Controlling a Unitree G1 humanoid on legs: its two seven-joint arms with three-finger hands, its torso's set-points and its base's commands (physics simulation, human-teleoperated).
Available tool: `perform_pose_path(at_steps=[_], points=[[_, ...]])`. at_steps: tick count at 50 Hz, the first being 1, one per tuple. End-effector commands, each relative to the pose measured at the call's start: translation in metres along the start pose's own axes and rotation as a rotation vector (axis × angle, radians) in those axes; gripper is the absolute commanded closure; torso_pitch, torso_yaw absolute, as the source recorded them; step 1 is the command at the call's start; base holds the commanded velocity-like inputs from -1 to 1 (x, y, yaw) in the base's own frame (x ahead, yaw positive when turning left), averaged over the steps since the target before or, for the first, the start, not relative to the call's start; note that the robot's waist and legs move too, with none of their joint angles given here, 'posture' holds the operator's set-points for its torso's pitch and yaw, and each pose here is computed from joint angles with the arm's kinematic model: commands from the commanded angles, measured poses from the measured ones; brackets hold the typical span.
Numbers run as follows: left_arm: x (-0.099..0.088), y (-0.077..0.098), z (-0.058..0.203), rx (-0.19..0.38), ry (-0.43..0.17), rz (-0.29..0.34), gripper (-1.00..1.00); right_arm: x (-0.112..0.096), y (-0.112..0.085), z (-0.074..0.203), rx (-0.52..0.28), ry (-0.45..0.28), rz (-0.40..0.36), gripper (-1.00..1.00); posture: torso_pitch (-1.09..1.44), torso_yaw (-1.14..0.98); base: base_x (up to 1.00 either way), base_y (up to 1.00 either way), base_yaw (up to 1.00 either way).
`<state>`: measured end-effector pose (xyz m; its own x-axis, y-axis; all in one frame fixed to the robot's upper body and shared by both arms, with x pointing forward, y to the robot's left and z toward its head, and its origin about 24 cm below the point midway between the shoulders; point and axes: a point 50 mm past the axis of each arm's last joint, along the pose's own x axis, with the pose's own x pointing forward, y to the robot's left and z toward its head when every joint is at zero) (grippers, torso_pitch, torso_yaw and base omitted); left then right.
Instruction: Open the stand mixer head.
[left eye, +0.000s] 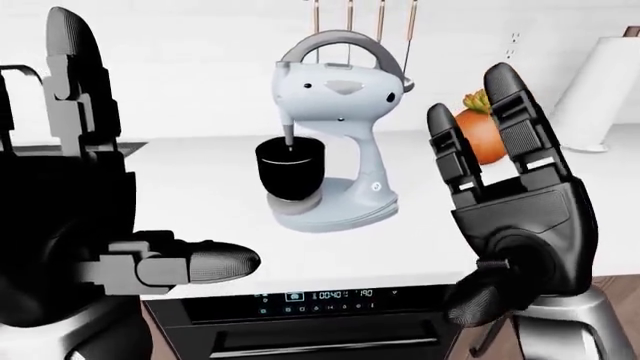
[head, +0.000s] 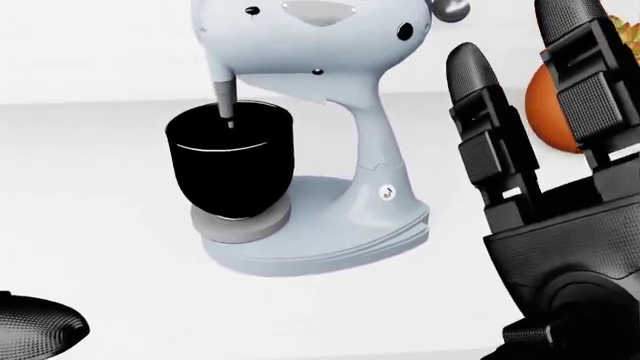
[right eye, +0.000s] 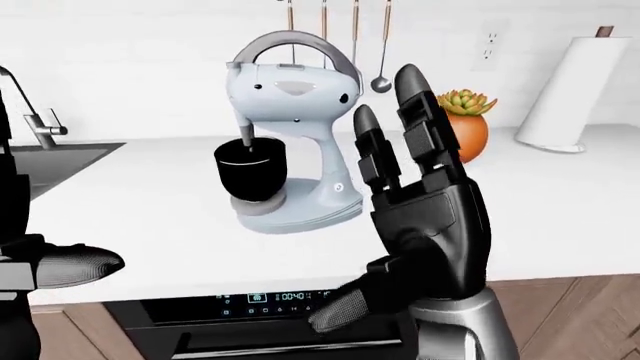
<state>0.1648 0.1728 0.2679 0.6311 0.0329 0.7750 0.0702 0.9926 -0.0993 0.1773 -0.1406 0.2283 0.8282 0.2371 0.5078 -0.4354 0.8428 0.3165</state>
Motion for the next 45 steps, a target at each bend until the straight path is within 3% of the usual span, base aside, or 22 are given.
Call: perform_pose_path(at_steps=[1, 5, 18, 25, 31, 37, 45], points=[[0.001, -0.001, 0.006, 0.003, -0.042, -0.012, -1.00, 0.004, 0.004, 0.009, 0.105, 0.000, -0.004, -1.00, -0.43, 0.00, 0.00, 0.00, 0.00], [0.002, -0.001, 0.006, 0.003, -0.042, -0.013, -1.00, 0.010, 0.005, 0.015, 0.182, 0.015, -0.029, -1.00, -0.43, 0.00, 0.00, 0.00, 0.00], [0.002, 0.000, 0.006, 0.004, -0.045, -0.010, -1.00, 0.010, -0.003, -0.005, 0.270, 0.107, -0.089, -1.00, -0.43, 0.00, 0.00, 0.00, 0.00], [0.001, 0.000, 0.006, 0.002, -0.045, -0.009, -1.00, 0.005, -0.004, -0.009, 0.244, 0.098, -0.109, -1.00, -0.43, 0.00, 0.00, 0.00, 0.00], [0.001, 0.000, 0.006, -0.003, -0.041, -0.007, -1.00, 0.002, -0.009, -0.016, 0.244, 0.126, -0.129, -1.00, -0.43, 0.00, 0.00, 0.00, 0.00], [0.001, -0.001, 0.005, -0.004, -0.038, -0.007, -1.00, 0.002, -0.015, -0.033, 0.278, 0.213, -0.177, -1.00, -0.43, 0.00, 0.00, 0.00, 0.00], [0.001, -0.001, 0.005, -0.002, -0.038, -0.007, -1.00, 0.010, -0.022, -0.042, 0.263, 0.226, -0.197, -1.00, -0.43, 0.00, 0.00, 0.00, 0.00]])
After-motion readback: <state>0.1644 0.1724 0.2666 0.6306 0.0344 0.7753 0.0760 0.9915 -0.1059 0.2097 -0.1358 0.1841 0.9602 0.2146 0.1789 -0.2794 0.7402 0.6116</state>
